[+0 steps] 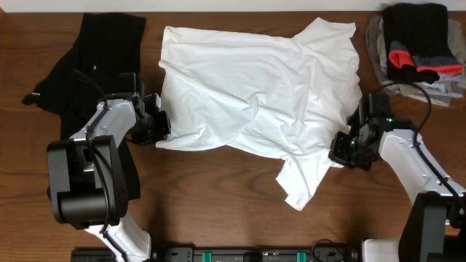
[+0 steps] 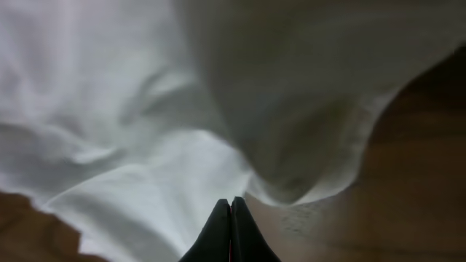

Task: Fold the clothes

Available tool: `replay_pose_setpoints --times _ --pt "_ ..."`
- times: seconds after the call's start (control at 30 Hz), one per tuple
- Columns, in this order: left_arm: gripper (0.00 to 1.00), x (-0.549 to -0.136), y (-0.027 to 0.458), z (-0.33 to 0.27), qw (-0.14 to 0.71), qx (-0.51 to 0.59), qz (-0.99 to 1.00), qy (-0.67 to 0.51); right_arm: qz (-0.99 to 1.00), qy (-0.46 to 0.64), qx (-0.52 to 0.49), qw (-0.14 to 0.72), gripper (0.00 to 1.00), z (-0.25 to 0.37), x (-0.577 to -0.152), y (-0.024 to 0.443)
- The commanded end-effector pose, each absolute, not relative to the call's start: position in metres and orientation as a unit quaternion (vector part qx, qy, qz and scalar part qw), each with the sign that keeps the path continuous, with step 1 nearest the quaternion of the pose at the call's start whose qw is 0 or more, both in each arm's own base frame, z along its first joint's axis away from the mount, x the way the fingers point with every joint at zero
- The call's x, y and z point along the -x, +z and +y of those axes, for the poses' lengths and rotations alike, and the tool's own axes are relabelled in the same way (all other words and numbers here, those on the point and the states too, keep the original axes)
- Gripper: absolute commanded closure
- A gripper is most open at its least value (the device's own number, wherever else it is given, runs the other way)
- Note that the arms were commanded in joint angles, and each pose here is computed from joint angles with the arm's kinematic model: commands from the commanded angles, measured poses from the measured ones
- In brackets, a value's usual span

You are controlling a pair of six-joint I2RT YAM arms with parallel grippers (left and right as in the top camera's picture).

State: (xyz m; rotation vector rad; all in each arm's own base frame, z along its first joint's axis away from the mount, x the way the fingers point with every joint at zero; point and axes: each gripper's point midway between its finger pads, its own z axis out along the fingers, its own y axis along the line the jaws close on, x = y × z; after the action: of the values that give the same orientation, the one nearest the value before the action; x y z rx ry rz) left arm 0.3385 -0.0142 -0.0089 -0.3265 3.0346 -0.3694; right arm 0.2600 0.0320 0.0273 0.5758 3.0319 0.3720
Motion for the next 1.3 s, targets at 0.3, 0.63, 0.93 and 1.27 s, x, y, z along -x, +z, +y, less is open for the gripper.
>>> replay_pose_setpoints --times 0.3,0.63,0.93,1.27 --pt "0.94 -0.299 -0.066 -0.013 -0.049 0.106 0.988 -0.097 0.975 0.044 -0.200 0.081 0.99 0.004 -0.279 0.011" --pt "0.94 -0.299 -0.066 -0.013 -0.049 0.106 0.988 -0.097 0.974 0.028 -0.224 -0.003 0.99 0.003 -0.248 -0.010" --pt "0.94 -0.299 -0.066 -0.013 -0.049 0.106 0.989 -0.096 0.954 0.018 -0.300 -0.020 0.98 -0.040 -0.240 -0.019" --pt "0.94 -0.299 -0.066 -0.013 -0.049 0.106 0.989 -0.096 0.952 0.051 -0.298 0.053 0.75 -0.068 -0.271 -0.017"
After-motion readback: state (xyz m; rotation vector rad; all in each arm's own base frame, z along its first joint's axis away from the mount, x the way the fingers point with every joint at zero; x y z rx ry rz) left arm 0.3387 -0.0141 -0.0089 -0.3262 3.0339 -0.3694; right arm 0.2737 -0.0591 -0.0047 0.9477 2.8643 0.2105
